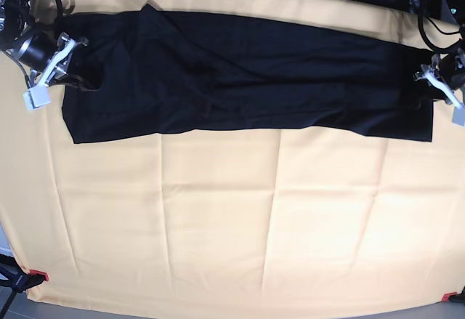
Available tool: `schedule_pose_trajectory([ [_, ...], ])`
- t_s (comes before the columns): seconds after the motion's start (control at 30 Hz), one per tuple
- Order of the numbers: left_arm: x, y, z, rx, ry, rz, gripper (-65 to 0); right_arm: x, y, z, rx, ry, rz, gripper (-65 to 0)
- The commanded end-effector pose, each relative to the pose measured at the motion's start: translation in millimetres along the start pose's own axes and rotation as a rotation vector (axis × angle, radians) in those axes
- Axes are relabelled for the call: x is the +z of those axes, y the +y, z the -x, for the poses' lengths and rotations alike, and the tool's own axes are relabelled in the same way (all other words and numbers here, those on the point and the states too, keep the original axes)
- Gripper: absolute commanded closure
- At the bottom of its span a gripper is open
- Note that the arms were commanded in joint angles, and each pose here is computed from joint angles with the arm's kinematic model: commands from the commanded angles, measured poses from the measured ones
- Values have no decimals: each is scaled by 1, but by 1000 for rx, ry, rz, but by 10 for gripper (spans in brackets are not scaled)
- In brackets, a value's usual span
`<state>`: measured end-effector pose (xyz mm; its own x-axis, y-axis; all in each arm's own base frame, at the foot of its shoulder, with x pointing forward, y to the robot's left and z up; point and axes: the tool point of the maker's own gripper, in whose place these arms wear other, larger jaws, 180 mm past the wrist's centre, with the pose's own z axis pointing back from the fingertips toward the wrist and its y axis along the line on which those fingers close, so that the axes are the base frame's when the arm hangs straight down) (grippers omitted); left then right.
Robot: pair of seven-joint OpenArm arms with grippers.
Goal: Fold the T-shirt properly
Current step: 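Drag the held shirt end with the left gripper toward the right gripper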
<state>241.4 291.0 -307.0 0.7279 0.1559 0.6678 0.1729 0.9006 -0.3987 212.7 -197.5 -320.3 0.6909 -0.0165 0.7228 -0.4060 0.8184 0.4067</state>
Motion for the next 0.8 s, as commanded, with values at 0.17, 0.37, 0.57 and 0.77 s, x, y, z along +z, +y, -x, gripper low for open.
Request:
schedule_pose_trajectory([
  [0.17, 6, -4, -18, -32, -51, 19, 0, -26, -1, 11, 149, 92, 55, 0],
  [0.37, 7, -5, -19, -31, -53, 22, 0, -35, -19, 32, 241, 204, 182, 0],
  [0.57, 10, -37, -16, -21, -43, 201, 0, -38, -17, 33, 231, 201, 179, 0],
  [0.77, 15, -59, -20, -69, -54, 295, 0, -38, -17, 33, 223, 202, 186, 0],
])
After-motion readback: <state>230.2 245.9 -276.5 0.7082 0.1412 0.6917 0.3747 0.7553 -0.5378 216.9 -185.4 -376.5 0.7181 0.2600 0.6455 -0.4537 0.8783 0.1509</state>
